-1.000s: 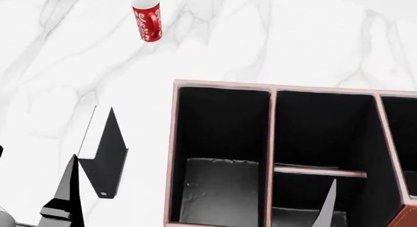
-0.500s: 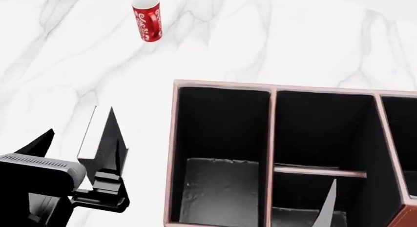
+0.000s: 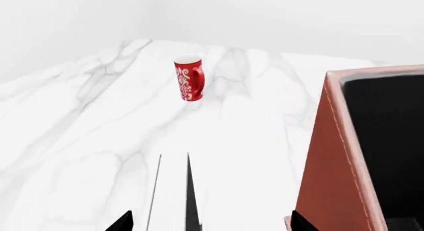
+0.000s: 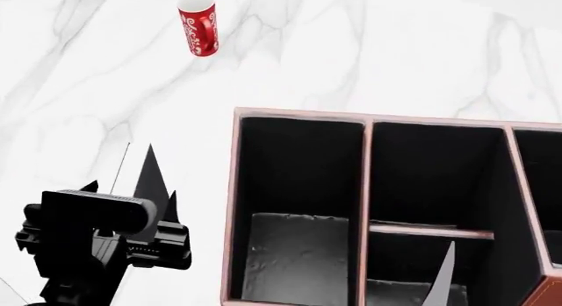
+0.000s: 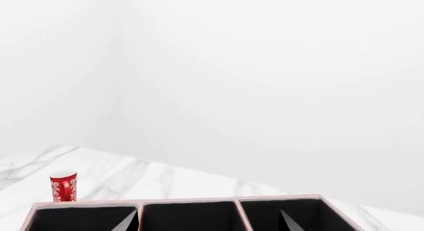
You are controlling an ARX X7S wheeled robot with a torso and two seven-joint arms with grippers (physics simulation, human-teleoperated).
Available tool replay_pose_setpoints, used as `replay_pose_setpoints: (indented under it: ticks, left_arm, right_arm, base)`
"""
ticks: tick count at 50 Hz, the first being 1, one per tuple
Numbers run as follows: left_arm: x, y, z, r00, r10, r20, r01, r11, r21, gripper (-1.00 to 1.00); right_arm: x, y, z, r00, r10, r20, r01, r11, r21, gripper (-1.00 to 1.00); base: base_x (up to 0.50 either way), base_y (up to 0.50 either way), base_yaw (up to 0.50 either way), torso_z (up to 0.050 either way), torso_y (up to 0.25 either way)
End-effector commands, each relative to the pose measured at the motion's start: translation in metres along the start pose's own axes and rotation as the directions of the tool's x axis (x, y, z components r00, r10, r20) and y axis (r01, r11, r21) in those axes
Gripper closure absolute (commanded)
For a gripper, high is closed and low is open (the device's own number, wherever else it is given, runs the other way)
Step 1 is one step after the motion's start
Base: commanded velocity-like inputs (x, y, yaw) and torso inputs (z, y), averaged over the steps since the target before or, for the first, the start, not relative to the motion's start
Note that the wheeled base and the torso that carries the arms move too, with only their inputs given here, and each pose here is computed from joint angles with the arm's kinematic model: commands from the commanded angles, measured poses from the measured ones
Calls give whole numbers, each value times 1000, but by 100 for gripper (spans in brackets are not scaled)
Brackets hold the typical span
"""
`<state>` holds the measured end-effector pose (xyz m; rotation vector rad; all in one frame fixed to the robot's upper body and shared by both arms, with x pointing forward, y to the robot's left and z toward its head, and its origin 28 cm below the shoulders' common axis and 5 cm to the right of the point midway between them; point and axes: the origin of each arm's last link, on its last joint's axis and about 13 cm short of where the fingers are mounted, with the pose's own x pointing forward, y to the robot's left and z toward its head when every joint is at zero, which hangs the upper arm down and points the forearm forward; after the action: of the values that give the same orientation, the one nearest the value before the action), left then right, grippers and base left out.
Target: Pick up the book and place it in the left compartment of the caddy.
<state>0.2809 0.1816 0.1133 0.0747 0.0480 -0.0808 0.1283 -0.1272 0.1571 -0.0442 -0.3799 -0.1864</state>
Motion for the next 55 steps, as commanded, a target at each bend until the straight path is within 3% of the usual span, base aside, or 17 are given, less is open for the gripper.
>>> replay_pose_setpoints:
  ticks: [1, 33, 55]
  left_arm:
    - [11, 2, -8, 997, 40, -69, -40, 999, 8, -100]
    - [20, 7, -14, 990, 62, -125, -68, 997, -43, -100]
    - [28, 11, -12, 968, 87, -234, -90, 996, 2, -100]
  right_arm:
    - [0, 0, 0, 1000, 1, 0, -1, 1000, 1, -100]
    - [0, 1, 0, 1000, 6, -3, -6, 1000, 2, -100]
    - [1, 1, 0, 1000, 7, -2, -7, 1000, 2, -100]
  base:
    - [0, 0, 0, 0, 0]
    - [0, 0, 0, 0, 0]
    - [0, 0, 0, 0, 0]
